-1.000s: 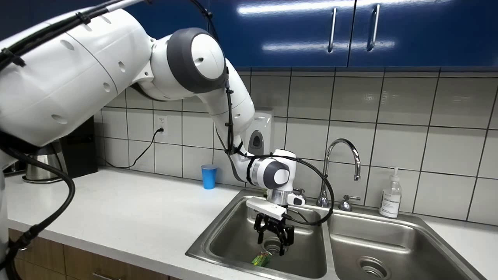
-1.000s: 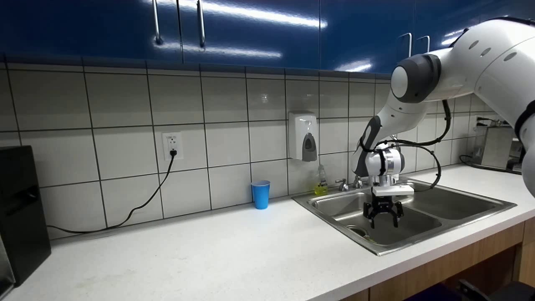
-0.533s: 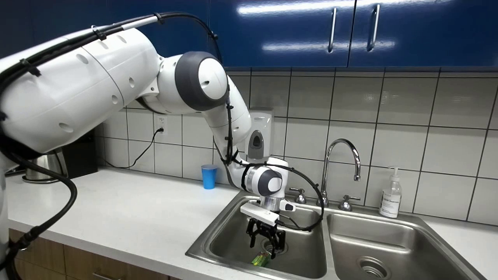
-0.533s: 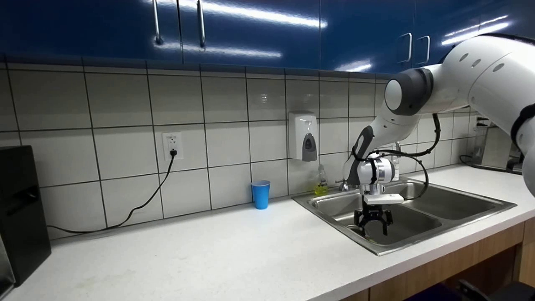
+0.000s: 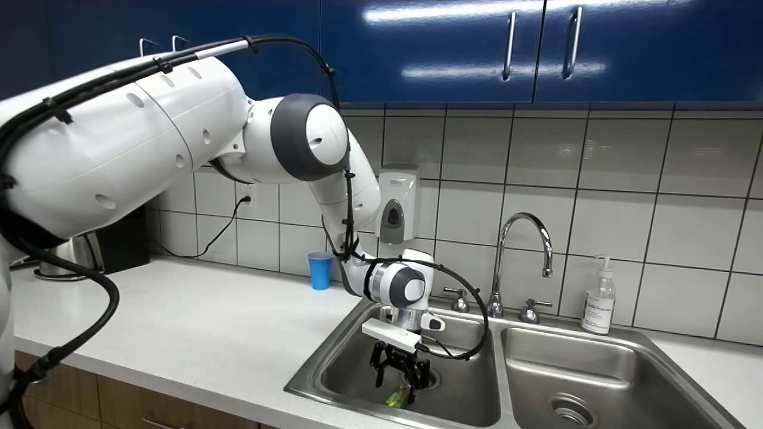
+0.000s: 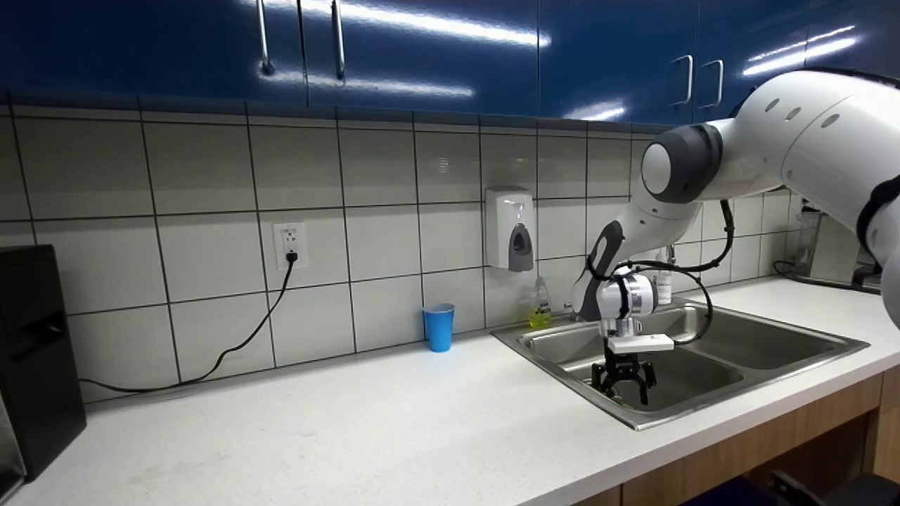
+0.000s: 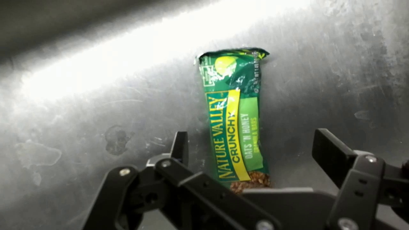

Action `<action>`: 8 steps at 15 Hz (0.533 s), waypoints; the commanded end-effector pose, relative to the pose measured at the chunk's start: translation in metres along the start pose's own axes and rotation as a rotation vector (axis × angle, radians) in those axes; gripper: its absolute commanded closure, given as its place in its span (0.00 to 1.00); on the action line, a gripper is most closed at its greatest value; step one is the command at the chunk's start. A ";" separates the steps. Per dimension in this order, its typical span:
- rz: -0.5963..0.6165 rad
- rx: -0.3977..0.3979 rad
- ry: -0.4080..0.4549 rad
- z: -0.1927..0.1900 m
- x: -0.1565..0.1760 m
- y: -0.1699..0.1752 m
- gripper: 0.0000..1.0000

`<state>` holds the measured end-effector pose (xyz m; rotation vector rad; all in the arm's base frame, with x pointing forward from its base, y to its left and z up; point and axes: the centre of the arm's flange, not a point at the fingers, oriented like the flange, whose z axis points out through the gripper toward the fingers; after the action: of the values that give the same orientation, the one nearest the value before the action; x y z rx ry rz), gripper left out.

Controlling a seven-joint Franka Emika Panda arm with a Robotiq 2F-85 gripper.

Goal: Remove the chocolate bar from the sink

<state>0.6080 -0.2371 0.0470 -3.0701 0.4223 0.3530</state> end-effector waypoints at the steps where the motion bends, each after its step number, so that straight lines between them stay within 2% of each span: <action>1: -0.029 -0.024 -0.008 -0.001 0.003 -0.003 0.00; 8: -0.010 -0.022 0.102 0.000 0.002 -0.009 0.00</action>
<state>0.6141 -0.2331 0.0445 -3.1069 0.3939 0.2800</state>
